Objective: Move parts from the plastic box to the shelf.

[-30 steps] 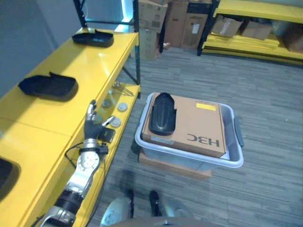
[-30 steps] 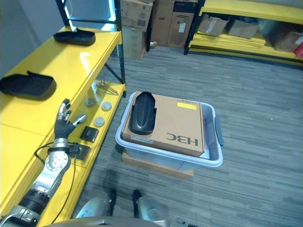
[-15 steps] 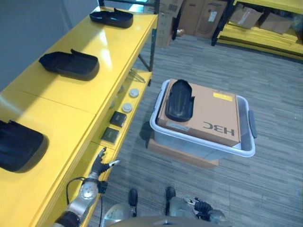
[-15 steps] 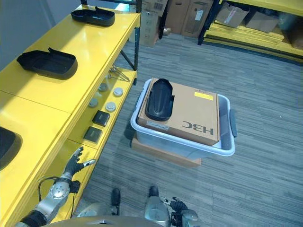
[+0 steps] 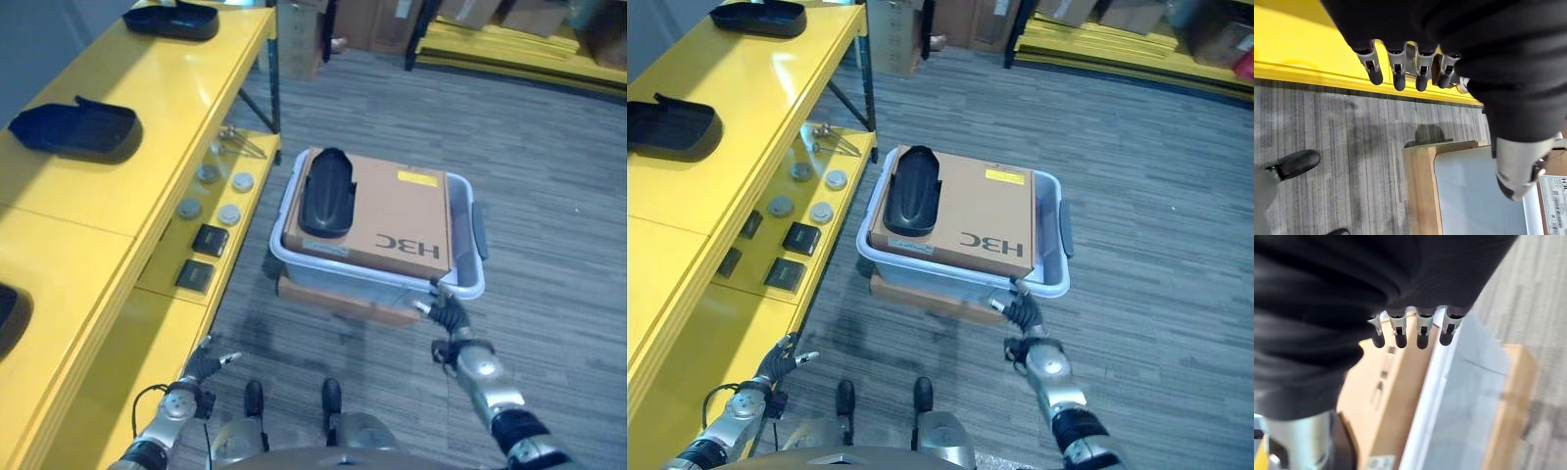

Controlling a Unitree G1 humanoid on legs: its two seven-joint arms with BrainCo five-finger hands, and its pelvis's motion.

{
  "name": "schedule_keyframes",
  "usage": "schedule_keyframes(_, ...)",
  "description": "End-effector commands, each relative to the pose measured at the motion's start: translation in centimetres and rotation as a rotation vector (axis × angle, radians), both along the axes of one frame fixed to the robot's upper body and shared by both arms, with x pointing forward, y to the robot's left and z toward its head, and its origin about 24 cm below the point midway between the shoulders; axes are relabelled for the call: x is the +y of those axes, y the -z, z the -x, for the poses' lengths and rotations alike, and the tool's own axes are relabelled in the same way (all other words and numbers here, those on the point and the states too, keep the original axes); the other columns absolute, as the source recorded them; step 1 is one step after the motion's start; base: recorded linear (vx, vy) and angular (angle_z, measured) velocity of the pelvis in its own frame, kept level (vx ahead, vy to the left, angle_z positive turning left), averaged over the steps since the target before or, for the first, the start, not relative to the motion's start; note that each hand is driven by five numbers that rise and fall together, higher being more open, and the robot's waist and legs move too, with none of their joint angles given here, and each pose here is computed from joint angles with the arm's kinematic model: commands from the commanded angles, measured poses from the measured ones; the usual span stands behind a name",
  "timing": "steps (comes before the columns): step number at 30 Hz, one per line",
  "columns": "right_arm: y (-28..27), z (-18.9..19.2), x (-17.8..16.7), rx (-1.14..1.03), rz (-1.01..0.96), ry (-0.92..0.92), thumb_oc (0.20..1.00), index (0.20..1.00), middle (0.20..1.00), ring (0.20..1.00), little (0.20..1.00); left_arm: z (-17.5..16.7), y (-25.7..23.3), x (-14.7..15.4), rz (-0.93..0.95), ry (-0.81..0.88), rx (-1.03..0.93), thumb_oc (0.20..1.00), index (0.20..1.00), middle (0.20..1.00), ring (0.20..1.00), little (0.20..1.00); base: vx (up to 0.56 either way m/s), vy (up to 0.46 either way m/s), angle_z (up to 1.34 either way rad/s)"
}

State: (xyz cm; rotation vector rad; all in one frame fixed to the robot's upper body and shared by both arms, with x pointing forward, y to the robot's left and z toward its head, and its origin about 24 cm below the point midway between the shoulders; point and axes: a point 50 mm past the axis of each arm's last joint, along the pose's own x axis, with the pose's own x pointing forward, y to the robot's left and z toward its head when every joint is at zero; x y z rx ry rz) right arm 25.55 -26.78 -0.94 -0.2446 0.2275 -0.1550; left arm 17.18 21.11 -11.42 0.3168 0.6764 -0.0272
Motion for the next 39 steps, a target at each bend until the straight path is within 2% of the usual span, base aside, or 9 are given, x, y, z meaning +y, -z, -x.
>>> schedule_keyframes(1, -3.7, -2.3, -0.6, -0.107, 0.06, -0.023, 1.0, 1.0, 1.0, 1.0, 1.0, -0.5, -0.2, 1.2, -0.073, 0.023, -0.01, 1.0, 1.0, 1.0, 1.0, 1.0, 0.12, -0.15, -0.04)
schedule_keyframes(5, -6.4, -5.3, -1.2, -0.128, 0.121, -0.016, 1.0, 1.0, 1.0, 1.0, 1.0, 0.4, 0.4, 1.7, -0.053, -0.005, 0.046, 1.0, 1.0, 1.0, 1.0, 1.0, 0.17, -0.06, -0.09)
schedule_keyframes(12, -9.8, -8.4, -2.1, -0.135, 0.21, 0.062, 1.0, 1.0, 1.0, 1.0, 1.0, 3.1, 2.1, 0.4, -0.036, 0.099, 0.158, 1.0, 1.0, 1.0, 1.0, 1.0, 0.33, 0.195, 0.02)
schedule_keyframes(16, -12.5, -10.2, -1.7, -0.215, 0.238, 0.073, 1.0, 1.0, 1.0, 1.0, 1.0, 1.2, 1.2, 0.2, -0.018, 0.105, 0.079, 1.0, 1.0, 1.0, 1.0, 1.0, -0.03, 0.163, -0.37)
schedule_keyframes(20, -15.6, -11.6, -1.1, -0.308, 0.31, 0.087, 1.0, 1.0, 1.0, 1.0, 1.0, -1.4, -0.4, 0.6, 0.018, 0.024, -0.042, 1.0, 1.0, 1.0, 1.0, 1.0, -0.1, 0.075, -0.5)
schedule_keyframes(21, -18.2, -11.8, -1.4, -0.442, 0.43, 0.14, 1.0, 1.0, 1.0, 1.0, 1.0, -2.8, -1.3, 0.8, 0.033, -0.005, -0.107, 1.0, 1.0, 1.0, 1.0, 1.0, -0.08, 0.016, 0.0)
schedule_keyframes(24, -21.4, -12.1, -1.5, -0.544, 0.468, 0.223, 1.0, 1.0, 1.0, 1.0, 1.0, -4.5, -2.4, 0.8, 0.064, -0.027, -0.162, 1.0, 1.0, 1.0, 1.0, 1.0, -0.08, 0.019, 0.29)
schedule_keyframes(33, -23.9, -12.6, -1.9, -0.521, 0.594, 0.303, 1.0, 1.0, 1.0, 1.0, 1.0, -5.5, -2.6, -0.3, 0.08, 0.002, -0.154, 1.0, 1.0, 1.0, 1.0, 1.0, -0.02, 0.036, 0.07)
schedule_keyframes(39, -23.2, -12.8, -3.1, -0.368, 0.668, 0.339, 1.0, 1.0, 1.0, 1.0, 1.0, -5.9, -2.7, -0.7, 0.088, 0.027, -0.15, 1.0, 1.0, 1.0, 1.0, 1.0, 0.0, 0.0, -0.01)
